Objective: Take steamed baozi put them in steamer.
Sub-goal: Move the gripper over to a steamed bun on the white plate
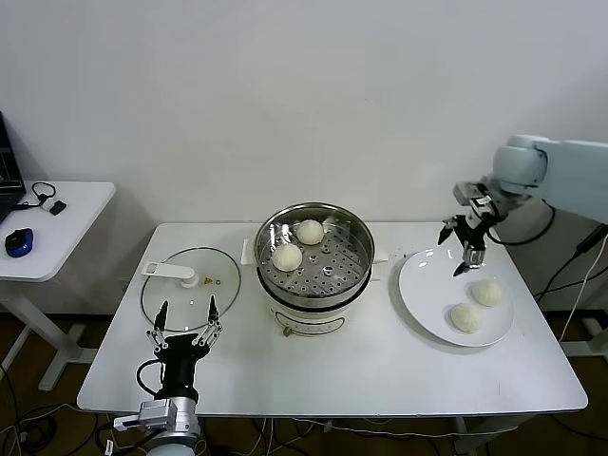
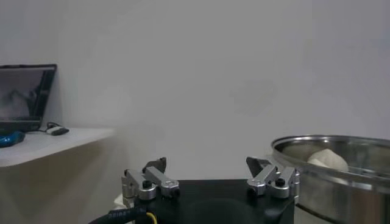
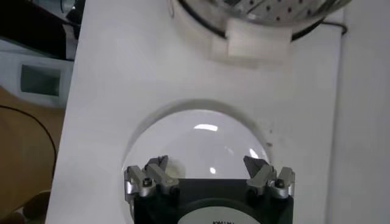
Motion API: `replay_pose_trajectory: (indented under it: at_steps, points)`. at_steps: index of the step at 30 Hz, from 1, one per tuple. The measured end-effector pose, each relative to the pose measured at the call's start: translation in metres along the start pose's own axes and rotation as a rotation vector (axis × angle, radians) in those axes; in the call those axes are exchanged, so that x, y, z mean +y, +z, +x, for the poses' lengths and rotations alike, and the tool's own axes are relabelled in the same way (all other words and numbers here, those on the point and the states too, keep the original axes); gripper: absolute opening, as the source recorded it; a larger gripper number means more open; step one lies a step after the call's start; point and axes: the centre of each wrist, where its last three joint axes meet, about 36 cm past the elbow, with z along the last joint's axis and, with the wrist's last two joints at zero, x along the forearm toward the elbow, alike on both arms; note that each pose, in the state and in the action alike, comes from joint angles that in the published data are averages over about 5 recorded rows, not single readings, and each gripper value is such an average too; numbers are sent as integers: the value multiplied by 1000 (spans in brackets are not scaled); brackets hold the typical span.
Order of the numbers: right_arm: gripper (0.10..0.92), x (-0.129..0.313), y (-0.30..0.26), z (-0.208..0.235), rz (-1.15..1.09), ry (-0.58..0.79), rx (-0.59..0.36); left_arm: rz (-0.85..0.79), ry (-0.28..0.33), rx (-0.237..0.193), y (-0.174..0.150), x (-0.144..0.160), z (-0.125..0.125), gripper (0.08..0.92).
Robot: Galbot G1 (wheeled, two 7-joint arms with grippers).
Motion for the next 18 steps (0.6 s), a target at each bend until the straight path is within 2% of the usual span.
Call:
replay_pose_trajectory:
  at_steps: [8, 18]
  points:
    - [823, 23, 37, -44, -27, -37, 5, -14, -9, 3, 3, 2, 2, 823]
    - [823, 34, 53, -93, -32, -66, 7, -24, -11, 7, 7, 2, 3, 823]
